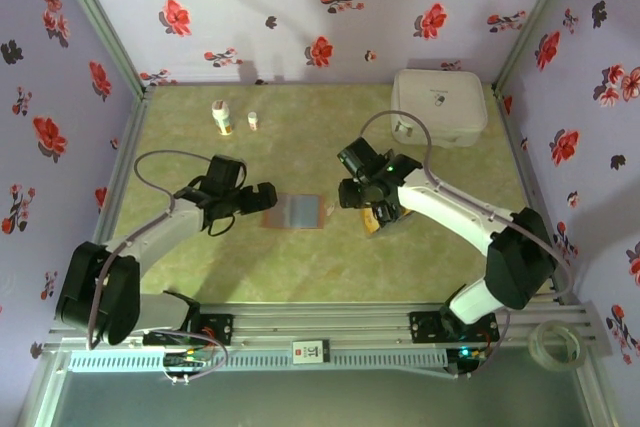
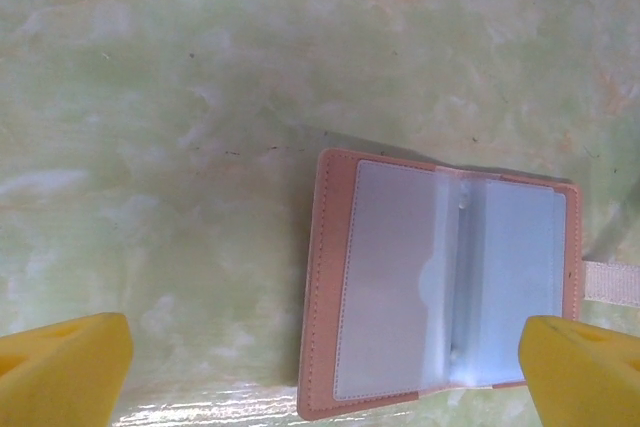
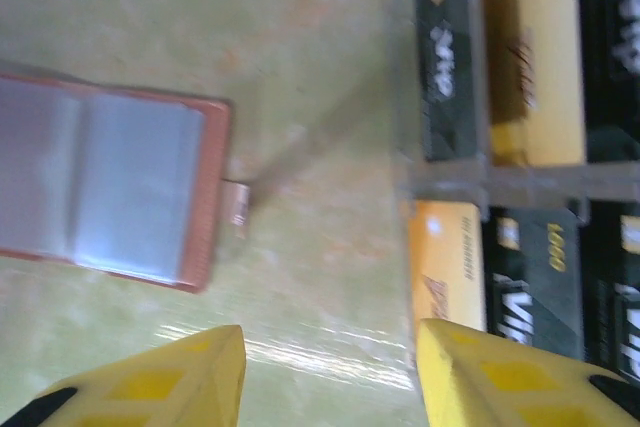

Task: Put the credit cards into the card holder
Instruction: Pick up the credit card from the storage box.

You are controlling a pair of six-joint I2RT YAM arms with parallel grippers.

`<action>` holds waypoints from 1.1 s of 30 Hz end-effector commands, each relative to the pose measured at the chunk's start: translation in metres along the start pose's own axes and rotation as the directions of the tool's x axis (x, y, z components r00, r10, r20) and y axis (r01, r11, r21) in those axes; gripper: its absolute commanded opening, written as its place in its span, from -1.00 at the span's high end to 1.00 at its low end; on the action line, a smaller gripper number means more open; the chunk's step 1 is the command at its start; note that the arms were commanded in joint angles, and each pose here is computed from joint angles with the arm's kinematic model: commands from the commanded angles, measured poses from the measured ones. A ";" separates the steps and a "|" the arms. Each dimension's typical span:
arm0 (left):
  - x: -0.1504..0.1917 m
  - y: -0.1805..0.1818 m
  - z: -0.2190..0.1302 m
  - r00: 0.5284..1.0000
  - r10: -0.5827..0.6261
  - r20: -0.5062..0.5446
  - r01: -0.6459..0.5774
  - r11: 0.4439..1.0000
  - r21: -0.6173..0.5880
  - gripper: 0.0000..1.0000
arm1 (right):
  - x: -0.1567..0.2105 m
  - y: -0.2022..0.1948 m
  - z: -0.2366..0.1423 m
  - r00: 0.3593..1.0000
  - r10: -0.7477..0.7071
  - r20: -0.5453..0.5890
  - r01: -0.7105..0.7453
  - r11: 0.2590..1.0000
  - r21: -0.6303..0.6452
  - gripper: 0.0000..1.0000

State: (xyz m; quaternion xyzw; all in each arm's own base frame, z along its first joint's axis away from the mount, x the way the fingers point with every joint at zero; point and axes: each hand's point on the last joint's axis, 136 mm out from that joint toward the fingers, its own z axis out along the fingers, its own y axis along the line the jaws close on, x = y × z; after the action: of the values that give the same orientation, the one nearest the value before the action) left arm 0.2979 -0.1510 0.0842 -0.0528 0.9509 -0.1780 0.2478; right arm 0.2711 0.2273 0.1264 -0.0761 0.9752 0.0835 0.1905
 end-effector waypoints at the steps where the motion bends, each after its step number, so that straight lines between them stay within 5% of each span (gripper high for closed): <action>1: -0.008 -0.012 0.001 1.000 0.007 0.008 -0.007 0.999 0.031 -0.99 | 0.022 -0.027 0.006 0.996 -0.051 -0.068 0.059 0.991 0.123 0.05; 33: -0.001 -0.018 0.018 1.000 0.012 -0.025 -0.012 1.000 0.013 -0.99 | 0.040 -0.044 0.048 0.974 -0.127 -0.188 0.168 0.961 0.221 0.19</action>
State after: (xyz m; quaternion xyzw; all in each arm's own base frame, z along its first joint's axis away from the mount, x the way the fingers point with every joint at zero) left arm 0.3031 -0.1688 0.0734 -0.0400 0.9552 -0.1791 0.2320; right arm 0.2599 0.1923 0.0660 -0.1237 0.9839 -0.0415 0.1224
